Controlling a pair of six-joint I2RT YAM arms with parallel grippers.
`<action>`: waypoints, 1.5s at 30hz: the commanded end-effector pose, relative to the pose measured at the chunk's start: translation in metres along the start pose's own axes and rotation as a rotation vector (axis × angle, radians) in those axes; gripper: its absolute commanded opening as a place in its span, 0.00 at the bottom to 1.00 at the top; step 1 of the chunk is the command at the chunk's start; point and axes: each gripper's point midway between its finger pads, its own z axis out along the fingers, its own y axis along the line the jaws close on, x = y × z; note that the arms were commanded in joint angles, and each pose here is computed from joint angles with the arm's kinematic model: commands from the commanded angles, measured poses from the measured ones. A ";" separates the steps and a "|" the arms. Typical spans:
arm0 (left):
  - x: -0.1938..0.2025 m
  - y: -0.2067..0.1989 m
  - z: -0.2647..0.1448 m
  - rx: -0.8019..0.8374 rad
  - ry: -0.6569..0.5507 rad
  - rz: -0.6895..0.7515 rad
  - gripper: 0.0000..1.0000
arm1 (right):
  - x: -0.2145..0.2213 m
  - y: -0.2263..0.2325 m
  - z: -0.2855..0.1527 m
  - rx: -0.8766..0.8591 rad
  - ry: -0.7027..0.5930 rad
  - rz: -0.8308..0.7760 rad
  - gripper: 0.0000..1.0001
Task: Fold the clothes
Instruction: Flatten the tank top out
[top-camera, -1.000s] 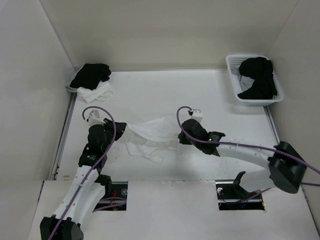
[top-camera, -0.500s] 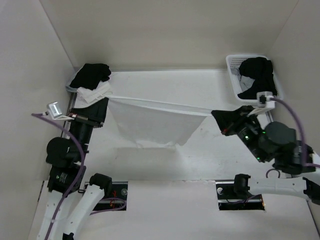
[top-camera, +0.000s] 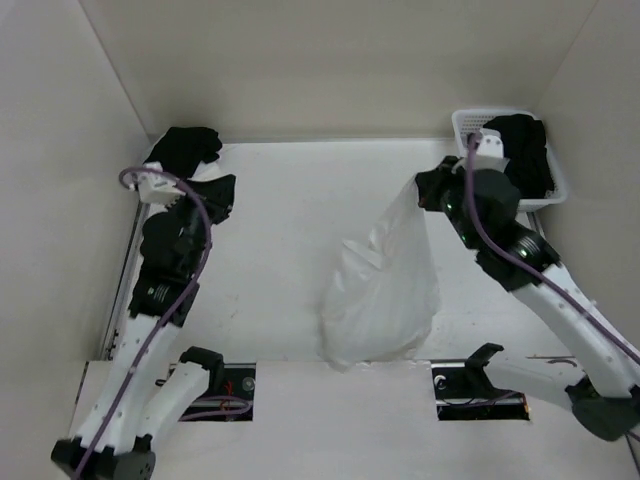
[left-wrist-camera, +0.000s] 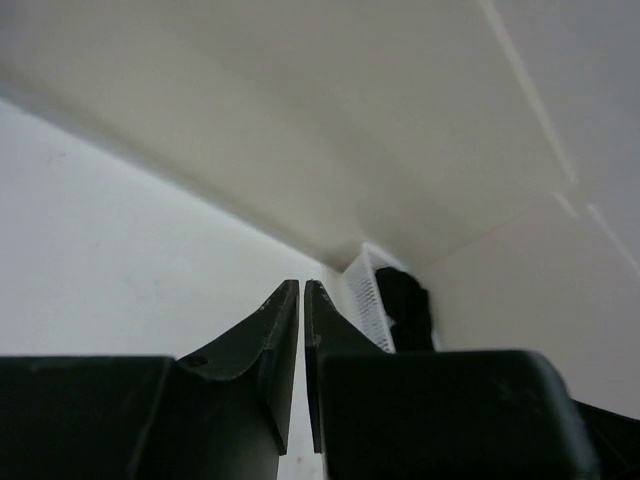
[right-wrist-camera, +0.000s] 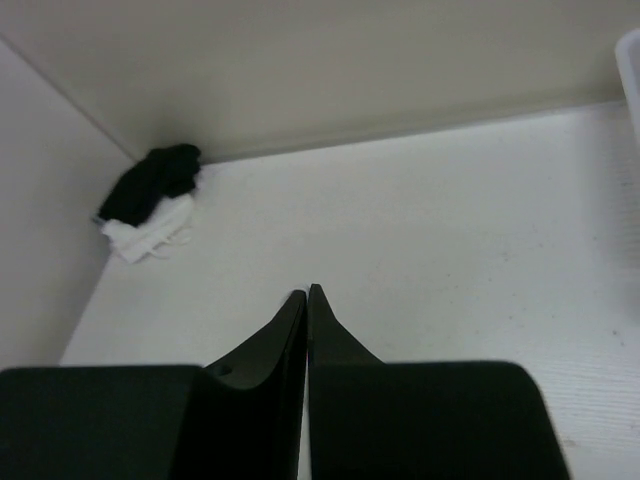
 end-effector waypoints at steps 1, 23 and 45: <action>0.006 0.016 0.045 -0.039 -0.016 -0.007 0.07 | 0.000 0.023 0.048 -0.182 0.025 0.070 0.03; 0.269 0.012 0.087 0.058 0.499 -0.080 0.44 | -0.031 0.025 0.115 -0.108 0.032 0.041 0.03; 0.288 0.080 0.046 0.054 0.437 -0.150 0.63 | -0.038 0.100 0.097 -0.182 0.028 -0.004 0.03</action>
